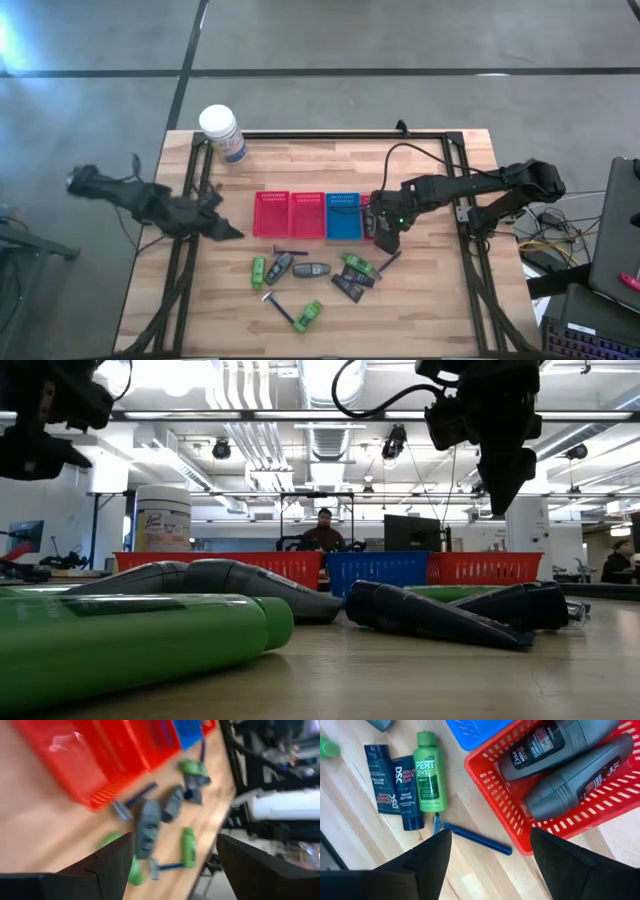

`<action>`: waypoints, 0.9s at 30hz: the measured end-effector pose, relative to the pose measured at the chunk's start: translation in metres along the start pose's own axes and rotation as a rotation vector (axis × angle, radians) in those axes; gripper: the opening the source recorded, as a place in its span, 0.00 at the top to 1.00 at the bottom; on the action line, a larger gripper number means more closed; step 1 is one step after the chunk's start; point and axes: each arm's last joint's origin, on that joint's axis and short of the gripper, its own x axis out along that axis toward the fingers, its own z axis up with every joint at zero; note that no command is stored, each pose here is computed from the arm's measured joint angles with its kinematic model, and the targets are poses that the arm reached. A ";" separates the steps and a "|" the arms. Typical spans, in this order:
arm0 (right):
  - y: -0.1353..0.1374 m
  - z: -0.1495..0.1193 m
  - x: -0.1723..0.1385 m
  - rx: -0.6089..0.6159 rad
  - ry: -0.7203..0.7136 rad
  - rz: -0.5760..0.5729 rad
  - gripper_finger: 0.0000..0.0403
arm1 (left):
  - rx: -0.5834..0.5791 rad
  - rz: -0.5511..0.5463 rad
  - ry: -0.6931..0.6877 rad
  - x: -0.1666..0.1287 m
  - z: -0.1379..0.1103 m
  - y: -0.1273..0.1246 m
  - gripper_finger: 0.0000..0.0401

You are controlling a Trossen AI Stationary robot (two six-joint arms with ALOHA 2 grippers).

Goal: Pick & Place Travel size toiletries
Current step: Put the green shampoo into the left red bin

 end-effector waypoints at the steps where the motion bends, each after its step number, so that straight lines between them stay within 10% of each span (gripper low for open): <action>1: 0.000 0.000 0.000 0.009 0.001 0.000 0.32 | -0.010 0.021 0.020 0.006 -0.006 -0.001 0.29; 15: -0.004 -0.005 0.000 -0.045 0.057 -0.037 0.27 | -0.244 0.353 0.092 0.061 -0.050 -0.015 0.29; 27: -0.005 -0.006 0.000 -0.093 0.043 -0.075 0.25 | -0.212 0.607 0.150 0.114 -0.072 -0.054 0.29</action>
